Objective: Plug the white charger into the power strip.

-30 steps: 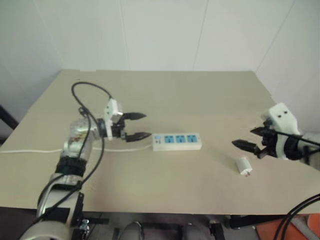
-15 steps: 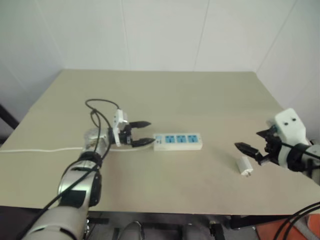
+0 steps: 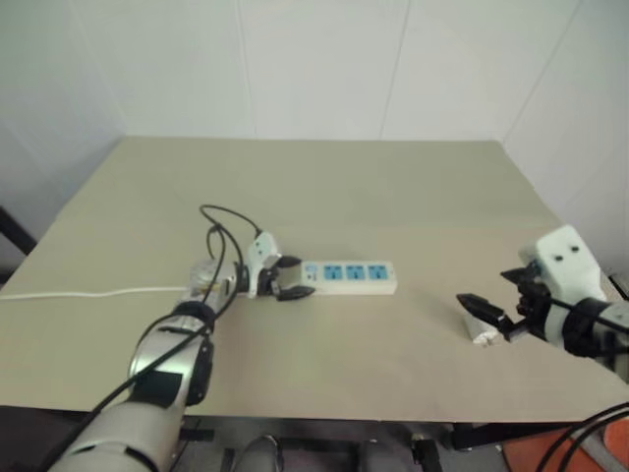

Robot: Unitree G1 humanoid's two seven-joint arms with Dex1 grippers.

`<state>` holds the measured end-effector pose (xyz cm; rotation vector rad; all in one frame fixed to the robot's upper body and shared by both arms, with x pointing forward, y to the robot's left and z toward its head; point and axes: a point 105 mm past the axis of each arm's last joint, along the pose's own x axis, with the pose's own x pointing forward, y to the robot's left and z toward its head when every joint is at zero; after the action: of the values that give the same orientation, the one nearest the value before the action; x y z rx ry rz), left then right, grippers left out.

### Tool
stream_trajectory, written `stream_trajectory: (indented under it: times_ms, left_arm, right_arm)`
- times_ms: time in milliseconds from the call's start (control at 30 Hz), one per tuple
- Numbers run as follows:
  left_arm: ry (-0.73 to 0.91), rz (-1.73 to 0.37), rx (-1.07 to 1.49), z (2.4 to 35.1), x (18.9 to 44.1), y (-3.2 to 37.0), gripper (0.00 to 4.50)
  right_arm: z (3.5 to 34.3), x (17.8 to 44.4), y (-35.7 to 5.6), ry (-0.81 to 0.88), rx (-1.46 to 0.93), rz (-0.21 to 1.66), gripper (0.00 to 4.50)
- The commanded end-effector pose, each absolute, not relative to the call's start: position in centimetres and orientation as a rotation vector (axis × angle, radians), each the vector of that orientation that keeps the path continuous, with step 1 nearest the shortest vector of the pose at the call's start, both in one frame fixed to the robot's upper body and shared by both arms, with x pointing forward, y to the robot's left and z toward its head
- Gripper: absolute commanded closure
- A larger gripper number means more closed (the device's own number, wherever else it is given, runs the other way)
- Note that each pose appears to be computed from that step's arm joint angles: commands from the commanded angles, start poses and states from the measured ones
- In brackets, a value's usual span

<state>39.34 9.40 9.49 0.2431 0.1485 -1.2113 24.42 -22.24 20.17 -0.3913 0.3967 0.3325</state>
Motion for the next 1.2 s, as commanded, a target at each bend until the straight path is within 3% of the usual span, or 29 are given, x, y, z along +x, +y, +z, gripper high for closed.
stream_trajectory:
  times_ms: [33,133,333,700,833,967,1100,1200]
  left_arm:
    - [0.138,-1.211,0.238,10.1,39.7,8.8,0.05]
    - [0.152,-1.221,0.207,9.8,39.5,8.4,0.05]
    - [0.150,-1.240,0.178,9.9,39.3,8.0,1.23]
    - [0.113,-1.280,0.466,10.1,39.0,9.4,1.23]
    - [0.049,-1.126,0.394,12.1,40.5,9.9,1.23]
    - [-0.018,-1.122,0.275,13.9,37.5,10.4,1.23]
    - [0.074,-1.140,0.257,13.5,33.8,10.1,1.23]
    - [0.160,-1.076,0.242,12.9,32.8,10.2,1.23]
  right_arm:
    - [20.9,24.2,-22.3,0.360,-0.403,0.304,0.00]
    - [20.6,24.2,-22.2,0.365,-0.402,0.302,0.00]
    - [20.6,24.7,-21.9,0.354,-0.390,0.312,0.00]
    - [19.4,25.5,-21.3,0.360,-0.380,0.327,0.00]
    - [18.5,25.8,-21.1,0.366,-0.383,0.325,0.00]
    - [18.3,26.5,-21.3,0.347,-0.354,0.304,0.00]
    - [18.0,27.2,-21.1,0.337,-0.347,0.309,0.00]
    - [17.7,27.8,-20.9,0.331,-0.346,0.322,0.00]
